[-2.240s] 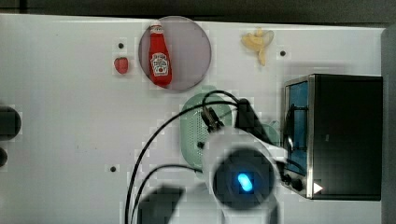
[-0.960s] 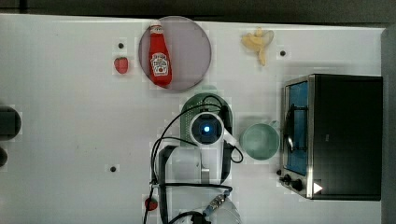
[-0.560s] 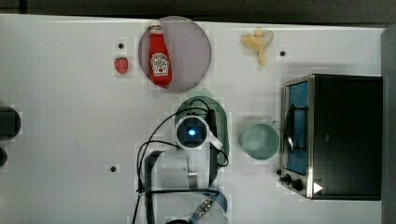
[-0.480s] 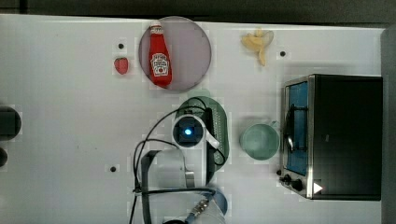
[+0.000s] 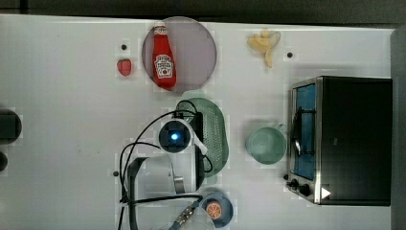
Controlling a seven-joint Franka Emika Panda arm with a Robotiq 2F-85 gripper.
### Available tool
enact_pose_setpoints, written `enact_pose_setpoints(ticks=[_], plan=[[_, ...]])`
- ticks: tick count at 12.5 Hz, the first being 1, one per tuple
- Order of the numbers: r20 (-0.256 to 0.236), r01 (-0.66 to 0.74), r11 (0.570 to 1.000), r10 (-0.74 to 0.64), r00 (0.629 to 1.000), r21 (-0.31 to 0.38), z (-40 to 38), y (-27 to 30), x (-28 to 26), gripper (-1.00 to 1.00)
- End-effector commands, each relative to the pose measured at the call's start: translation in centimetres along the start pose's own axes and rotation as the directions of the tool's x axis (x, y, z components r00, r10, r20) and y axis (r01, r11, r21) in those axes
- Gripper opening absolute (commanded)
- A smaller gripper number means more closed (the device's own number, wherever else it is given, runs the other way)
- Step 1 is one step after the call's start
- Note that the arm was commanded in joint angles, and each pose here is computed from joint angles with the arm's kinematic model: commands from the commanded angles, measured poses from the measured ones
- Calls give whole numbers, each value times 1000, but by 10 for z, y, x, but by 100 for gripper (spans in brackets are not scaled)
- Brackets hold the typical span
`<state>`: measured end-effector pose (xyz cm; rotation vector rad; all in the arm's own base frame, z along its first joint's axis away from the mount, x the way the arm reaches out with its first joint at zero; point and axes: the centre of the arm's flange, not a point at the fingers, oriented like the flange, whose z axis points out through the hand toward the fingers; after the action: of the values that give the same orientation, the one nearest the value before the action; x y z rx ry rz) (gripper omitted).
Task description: Drag strainer right to left.
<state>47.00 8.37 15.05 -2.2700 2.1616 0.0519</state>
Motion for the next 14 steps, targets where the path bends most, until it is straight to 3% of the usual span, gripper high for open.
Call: enact_pose_setpoints(ticks=[1,8,14], plan=[[21,-28,999,27,999,15,-7,1,-49,100],[51,-38,999,37,998,13,-3,-1,-124,100],[48,-44,999,45,998,-21,1,-8,-172,100]])
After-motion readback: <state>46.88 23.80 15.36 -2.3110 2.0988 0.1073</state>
